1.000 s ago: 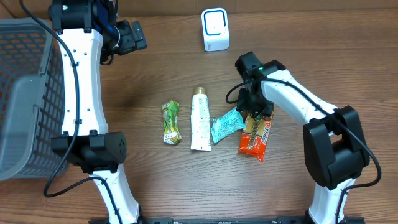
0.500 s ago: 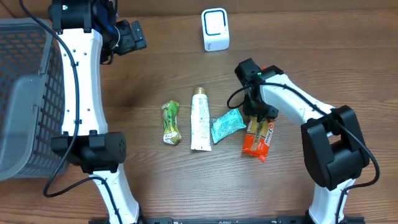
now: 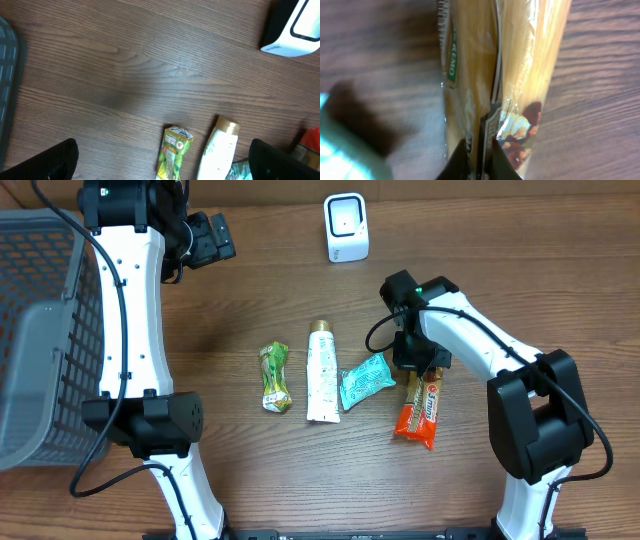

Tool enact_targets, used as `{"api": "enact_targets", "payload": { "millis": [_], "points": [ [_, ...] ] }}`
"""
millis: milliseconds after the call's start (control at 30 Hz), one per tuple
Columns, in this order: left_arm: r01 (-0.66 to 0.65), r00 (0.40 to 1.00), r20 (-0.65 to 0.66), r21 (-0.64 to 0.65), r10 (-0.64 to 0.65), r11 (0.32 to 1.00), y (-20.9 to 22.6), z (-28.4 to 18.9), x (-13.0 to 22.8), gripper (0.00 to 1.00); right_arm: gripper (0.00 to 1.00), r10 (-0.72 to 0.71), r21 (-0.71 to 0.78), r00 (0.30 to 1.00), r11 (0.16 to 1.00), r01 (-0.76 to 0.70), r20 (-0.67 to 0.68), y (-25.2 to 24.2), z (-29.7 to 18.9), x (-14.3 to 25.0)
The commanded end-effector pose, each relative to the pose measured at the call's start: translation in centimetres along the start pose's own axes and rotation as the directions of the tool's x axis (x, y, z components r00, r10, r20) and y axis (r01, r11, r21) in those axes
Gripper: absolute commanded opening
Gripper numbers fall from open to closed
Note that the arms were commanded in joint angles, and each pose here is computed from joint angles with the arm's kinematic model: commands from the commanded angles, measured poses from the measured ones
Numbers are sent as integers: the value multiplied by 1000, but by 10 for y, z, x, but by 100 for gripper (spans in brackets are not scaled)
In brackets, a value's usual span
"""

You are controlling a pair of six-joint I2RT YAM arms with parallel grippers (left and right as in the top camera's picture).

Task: Scan the item barcode
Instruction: 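Grasp the spaghetti package with the right gripper and rotate it upright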

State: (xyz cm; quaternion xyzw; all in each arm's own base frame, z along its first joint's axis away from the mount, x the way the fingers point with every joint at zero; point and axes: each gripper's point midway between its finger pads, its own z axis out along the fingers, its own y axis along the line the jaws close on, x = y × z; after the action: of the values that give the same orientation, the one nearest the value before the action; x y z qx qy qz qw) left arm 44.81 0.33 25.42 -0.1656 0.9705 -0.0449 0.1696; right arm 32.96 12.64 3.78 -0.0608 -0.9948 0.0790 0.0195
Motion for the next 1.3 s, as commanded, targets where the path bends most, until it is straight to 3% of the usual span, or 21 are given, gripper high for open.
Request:
{"api": "enact_targets", "payload": {
  "millis": [0, 133, 233, 300, 367, 633, 767, 800, 833, 867, 1000, 1100, 1267],
  "points": [
    [16, 999, 32, 15, -16, 1000, -1, -11, -4, 100, 4, -149, -224, 988, 962, 154, 39, 34, -45, -6],
    [16, 999, 31, 16, -16, 1000, -1, -11, -4, 100, 4, -268, -546, 951, 779, 309, 157, 67, -110, 5],
    [16, 999, 32, 16, -17, 1000, -1, -11, -4, 99, 4, -275, -623, 937, 701, 348, 214, 63, -130, 1],
    [16, 999, 32, 16, -16, 1000, -1, -11, -4, 100, 4, -289, -645, 929, 670, 369, 231, 58, -129, -3],
    [15, 999, 31, 15, -16, 1000, -1, -11, -3, 100, 4, -306, -706, 914, 585, 400, 265, 54, -116, -4],
    [15, 999, 31, 15, -16, 1000, -1, -11, -3, 100, 4, -174, -855, 963, 446, 264, 206, 26, -59, -1],
    [16, 999, 31, 16, -16, 1000, -1, -11, -4, 100, 4, -108, -869, 984, 463, 176, 142, 3, -29, 5],
    [16, 999, 31, 16, -16, 1000, -1, -11, -4, 100, 9, -88, -857, 988, 493, 151, 124, -4, -21, 4],
    [15, 999, 32, 16, -16, 1000, -1, -11, -4, 99, 28, -58, -836, 993, 537, 117, 102, -16, -13, 0],
    [16, 999, 31, 16, -16, 1000, -1, -11, -4, 99, 36, -25, -821, 996, 565, 82, 83, -26, -8, -4],
    [15, 999, 31, 16, -16, 1000, -1, -11, -3, 100, 47, 118, -838, 989, 546, 7, 85, -68, -23, -35],
    [16, 999, 32, 16, -16, 1000, -1, -11, -4, 99, 51, 139, -832, 984, 554, 16, 112, -87, -42, -48],
    [16, 999, 32, 15, -16, 1000, -1, -11, -4, 100, 56, 43, -755, 991, 652, 67, 125, -79, -59, -45]
  ]
}}
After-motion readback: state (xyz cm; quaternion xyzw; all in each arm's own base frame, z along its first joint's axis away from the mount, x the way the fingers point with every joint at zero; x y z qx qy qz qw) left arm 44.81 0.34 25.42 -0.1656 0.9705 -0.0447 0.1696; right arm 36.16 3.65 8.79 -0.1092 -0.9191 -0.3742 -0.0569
